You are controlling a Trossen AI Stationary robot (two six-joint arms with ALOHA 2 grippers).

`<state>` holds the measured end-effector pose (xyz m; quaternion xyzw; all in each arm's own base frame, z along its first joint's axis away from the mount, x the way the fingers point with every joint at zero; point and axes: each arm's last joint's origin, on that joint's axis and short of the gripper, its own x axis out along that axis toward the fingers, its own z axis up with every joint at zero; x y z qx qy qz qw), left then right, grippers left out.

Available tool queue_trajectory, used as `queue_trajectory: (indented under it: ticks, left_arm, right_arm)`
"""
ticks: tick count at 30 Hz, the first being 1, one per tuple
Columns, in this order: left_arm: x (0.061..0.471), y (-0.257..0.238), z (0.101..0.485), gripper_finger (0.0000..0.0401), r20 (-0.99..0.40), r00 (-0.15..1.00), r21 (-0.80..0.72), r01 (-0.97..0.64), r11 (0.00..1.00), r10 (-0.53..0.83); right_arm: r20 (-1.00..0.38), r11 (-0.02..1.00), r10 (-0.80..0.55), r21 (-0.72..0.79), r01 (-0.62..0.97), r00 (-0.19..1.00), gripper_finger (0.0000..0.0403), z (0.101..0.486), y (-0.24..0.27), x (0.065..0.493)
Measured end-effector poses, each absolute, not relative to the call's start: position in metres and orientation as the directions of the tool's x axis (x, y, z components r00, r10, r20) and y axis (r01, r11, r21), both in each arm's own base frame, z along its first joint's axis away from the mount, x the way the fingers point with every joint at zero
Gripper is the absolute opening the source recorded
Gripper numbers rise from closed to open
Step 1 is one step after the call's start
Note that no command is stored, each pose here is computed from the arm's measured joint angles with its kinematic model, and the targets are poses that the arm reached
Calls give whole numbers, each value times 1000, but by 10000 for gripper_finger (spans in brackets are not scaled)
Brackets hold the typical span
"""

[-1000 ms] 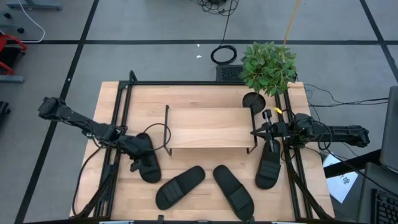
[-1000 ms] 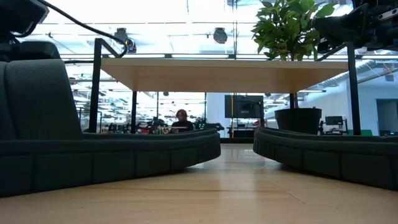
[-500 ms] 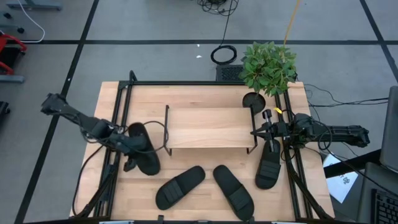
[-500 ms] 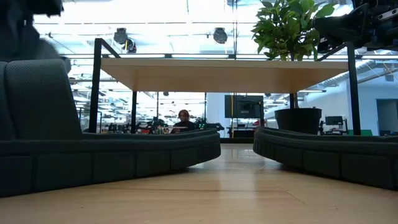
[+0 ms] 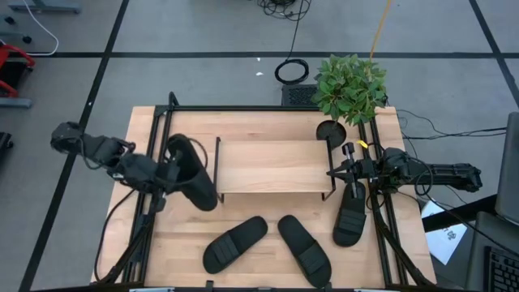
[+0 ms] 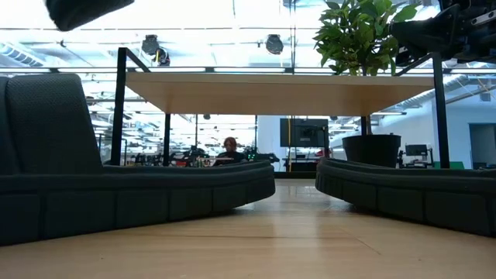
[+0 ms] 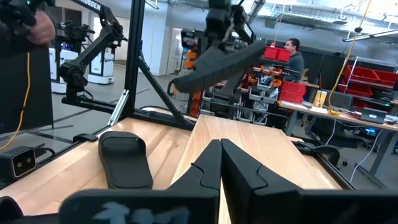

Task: Pick and place slides into the shelf
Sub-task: Put the black slipper on the shelf

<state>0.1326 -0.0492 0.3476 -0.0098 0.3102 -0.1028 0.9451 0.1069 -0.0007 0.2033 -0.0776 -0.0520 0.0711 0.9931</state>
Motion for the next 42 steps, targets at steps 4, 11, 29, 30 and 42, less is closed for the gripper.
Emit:
queue_trajectory:
  ticks: [4,11,29,30,42]
  left_arm:
    - [148,-36,373,3,-629,751,-76,197,977,-200]
    - [193,-10,412,3,-651,718,-2,322,947,-245]
    - [299,84,383,2,-762,410,-391,325,861,-501]
    - [304,85,379,2,-769,384,-409,317,855,-511]
    - [326,94,366,1,-703,372,-512,327,794,-606]
  right_arm:
    - [92,978,149,-161,-133,985,0,203,-1,107]
    - [93,977,148,-165,-132,985,0,203,-1,107]
    - [93,977,148,-166,-131,985,0,203,-1,107]
    - [93,977,148,-166,-131,985,0,203,-1,107]
    - [93,977,148,-166,-131,985,0,203,-1,107]
